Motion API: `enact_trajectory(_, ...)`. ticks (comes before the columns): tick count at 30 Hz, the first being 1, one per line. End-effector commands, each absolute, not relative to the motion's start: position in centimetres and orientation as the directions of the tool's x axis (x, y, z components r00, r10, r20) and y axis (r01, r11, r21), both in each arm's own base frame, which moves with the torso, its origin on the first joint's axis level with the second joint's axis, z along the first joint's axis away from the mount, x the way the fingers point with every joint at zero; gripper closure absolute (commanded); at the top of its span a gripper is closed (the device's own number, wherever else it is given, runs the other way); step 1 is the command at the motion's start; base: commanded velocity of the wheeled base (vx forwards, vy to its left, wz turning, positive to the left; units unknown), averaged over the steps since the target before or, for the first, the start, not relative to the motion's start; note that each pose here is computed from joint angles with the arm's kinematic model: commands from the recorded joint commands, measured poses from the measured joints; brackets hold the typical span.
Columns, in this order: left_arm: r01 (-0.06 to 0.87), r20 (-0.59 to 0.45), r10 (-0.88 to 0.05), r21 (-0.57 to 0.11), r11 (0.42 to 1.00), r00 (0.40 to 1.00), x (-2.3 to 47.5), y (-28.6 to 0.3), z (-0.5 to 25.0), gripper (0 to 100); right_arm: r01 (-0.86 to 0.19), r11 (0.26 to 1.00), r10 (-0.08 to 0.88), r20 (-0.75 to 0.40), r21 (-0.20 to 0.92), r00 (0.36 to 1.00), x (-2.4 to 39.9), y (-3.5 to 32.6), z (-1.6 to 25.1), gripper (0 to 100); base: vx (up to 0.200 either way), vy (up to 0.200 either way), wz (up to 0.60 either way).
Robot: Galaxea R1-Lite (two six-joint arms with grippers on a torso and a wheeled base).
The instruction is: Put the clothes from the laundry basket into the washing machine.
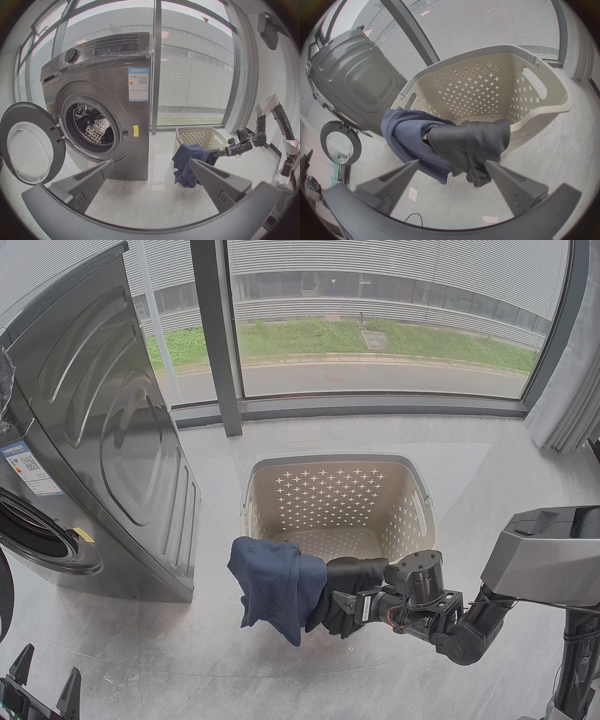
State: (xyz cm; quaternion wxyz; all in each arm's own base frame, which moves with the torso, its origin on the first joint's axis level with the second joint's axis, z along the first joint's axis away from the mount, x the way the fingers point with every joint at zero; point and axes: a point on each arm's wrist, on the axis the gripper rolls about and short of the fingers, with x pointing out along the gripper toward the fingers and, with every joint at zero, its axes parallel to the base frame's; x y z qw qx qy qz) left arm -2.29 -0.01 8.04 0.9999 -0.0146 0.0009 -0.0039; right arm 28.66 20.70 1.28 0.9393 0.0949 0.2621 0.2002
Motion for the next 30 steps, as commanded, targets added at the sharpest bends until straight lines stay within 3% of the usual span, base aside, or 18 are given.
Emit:
enact_trajectory(1, 0.008, -0.005, -0.008, -0.029, 1.0, 1.0, -2.3, 0.0, 7.6, 0, -0.331, 0.91, 0.414, -0.48, 0.25, 0.774, 29.9, 21.3, -0.8, 0, 0.0, 0.0, 0.0)
enact_trajectory(12, 0.008, -0.005, -0.008, -0.031, 1.0, 1.0, -2.3, 0.0, 7.6, 0, -0.328, 0.92, 0.392, -0.452, 0.215, 0.802, 33.0, 21.8, -2.9, 0, 0.0, 0.0, 0.0)
enact_trajectory(13, 0.008, -0.005, -0.008, -0.031, 1.0, 1.0, -2.3, 0.0, 7.6, 0, -0.332, 0.918, 0.396, -0.445, 0.218, 0.803, 33.1, 21.9, -2.8, 100, 0.0, 0.0, 0.0)
enact_trajectory(20, 0.008, -0.005, -0.008, -0.031, 1.0, 1.0, -2.3, 0.0, 7.6, 0, -0.349, 0.909, 0.415, -0.412, 0.229, 0.811, 32.7, 22.1, -2.1, 100, 0.0, 0.0, 0.0)
enact_trajectory(30, 0.008, -0.005, -0.008, -0.029, 1.0, 1.0, -2.3, 0.0, 7.6, 0, -0.421, 0.862, 0.491, -0.259, 0.281, 0.832, 26.4, 19.9, 6.6, 100, 0.0, 0.0, 0.0)
